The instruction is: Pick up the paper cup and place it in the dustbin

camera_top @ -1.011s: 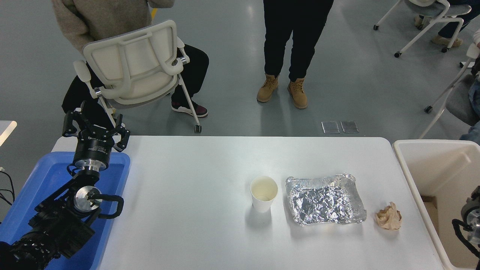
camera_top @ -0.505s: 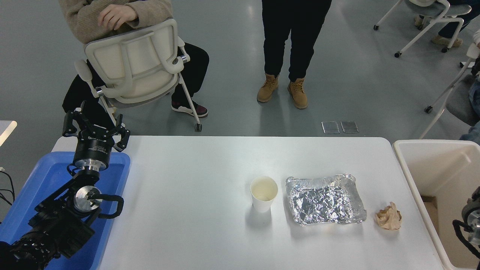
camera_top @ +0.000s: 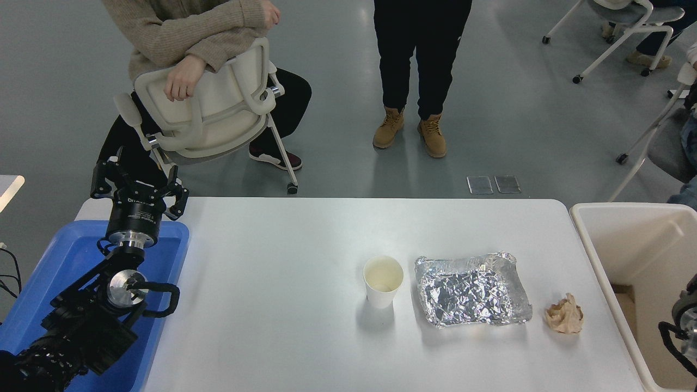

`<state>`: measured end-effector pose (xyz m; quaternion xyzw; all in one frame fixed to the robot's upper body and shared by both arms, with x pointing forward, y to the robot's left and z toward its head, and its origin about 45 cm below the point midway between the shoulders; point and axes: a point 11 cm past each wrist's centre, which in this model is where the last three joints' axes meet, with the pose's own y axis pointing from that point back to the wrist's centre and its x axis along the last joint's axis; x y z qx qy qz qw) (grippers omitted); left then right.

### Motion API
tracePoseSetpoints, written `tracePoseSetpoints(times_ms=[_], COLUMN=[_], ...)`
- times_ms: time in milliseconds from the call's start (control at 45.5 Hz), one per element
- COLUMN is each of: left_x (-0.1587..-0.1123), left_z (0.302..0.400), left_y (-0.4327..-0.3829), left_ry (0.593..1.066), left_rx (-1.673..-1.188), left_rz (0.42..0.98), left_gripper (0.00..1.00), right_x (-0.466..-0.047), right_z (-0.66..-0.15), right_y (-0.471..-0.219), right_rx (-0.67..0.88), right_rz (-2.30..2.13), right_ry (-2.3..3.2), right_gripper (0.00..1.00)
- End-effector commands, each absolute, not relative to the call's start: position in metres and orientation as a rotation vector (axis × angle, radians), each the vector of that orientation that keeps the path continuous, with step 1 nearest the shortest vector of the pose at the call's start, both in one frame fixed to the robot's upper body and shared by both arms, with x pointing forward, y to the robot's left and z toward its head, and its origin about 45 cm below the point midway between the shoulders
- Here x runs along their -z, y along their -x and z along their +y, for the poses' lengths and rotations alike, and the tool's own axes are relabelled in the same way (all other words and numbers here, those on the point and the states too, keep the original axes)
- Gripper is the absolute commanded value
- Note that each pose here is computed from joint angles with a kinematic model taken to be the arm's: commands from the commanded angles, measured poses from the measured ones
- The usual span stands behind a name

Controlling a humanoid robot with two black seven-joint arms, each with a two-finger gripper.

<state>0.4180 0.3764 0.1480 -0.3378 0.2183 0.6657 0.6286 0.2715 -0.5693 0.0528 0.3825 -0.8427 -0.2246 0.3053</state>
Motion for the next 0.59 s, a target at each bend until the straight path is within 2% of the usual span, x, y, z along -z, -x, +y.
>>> tracePoseSetpoints(times_ms=[0, 571], left_x=[-0.1481, -0.1479], left_z=[0.3762, 0.3765], left_y=[-0.4181, -0.4179], left_ry=[0.774, 0.773], left_rx=[-1.525, -1.526], left_rz=[0.500, 0.500], left_gripper=[0.99, 0.99], right_x=[-0.0531, -0.0515], right_z=[-0.5687, -0.5673], right_y=[-0.2724, -0.2720], right_rx=[0.594, 0.596], right_rz=[-2.230, -2.229], right_ry=[-1.015, -1.013], right_gripper=[0.00, 0.00])
